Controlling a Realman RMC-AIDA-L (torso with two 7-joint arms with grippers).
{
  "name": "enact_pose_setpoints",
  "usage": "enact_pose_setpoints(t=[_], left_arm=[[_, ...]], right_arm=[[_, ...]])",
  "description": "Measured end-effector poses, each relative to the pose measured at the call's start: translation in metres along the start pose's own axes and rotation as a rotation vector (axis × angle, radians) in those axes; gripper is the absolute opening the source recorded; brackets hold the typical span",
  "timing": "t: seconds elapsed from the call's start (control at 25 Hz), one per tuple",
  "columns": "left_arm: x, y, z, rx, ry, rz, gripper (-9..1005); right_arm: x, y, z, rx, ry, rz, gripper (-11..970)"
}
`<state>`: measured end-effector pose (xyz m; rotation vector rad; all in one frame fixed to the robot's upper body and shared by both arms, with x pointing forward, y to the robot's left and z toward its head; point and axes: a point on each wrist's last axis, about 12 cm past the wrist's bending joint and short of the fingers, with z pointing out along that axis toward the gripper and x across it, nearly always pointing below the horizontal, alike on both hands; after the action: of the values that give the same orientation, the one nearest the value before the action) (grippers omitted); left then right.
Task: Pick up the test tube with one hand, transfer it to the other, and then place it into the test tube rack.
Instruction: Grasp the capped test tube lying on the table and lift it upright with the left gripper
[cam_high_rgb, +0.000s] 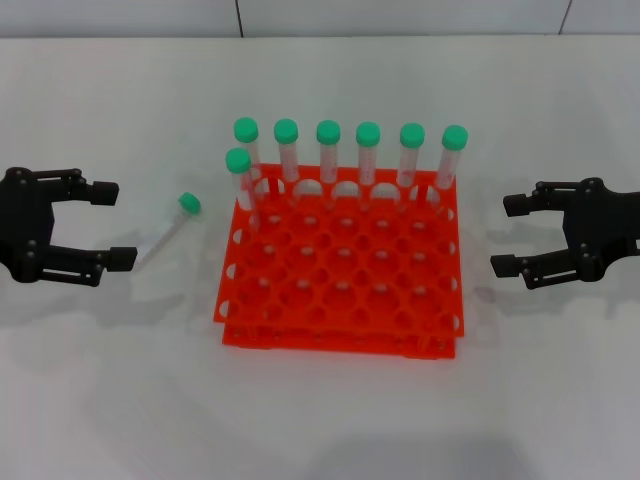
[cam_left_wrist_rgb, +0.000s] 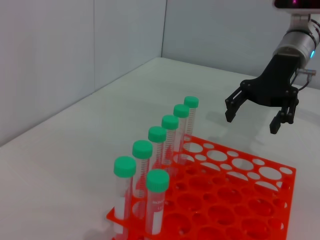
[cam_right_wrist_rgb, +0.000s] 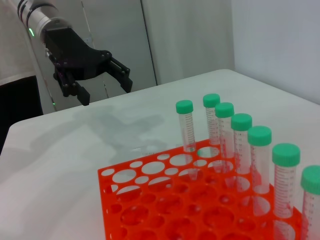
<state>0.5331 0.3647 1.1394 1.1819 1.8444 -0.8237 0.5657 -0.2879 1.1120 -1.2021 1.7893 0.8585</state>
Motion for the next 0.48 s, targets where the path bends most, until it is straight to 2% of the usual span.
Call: enact_pose_setpoints(t=[0.48], left_arm=[[0.0001, 0.0004, 0.0006, -0.005, -0.001, 0.000, 859]], right_arm=[[0.0002, 0.0000, 0.0000, 0.000, 0.001, 0.000, 869]])
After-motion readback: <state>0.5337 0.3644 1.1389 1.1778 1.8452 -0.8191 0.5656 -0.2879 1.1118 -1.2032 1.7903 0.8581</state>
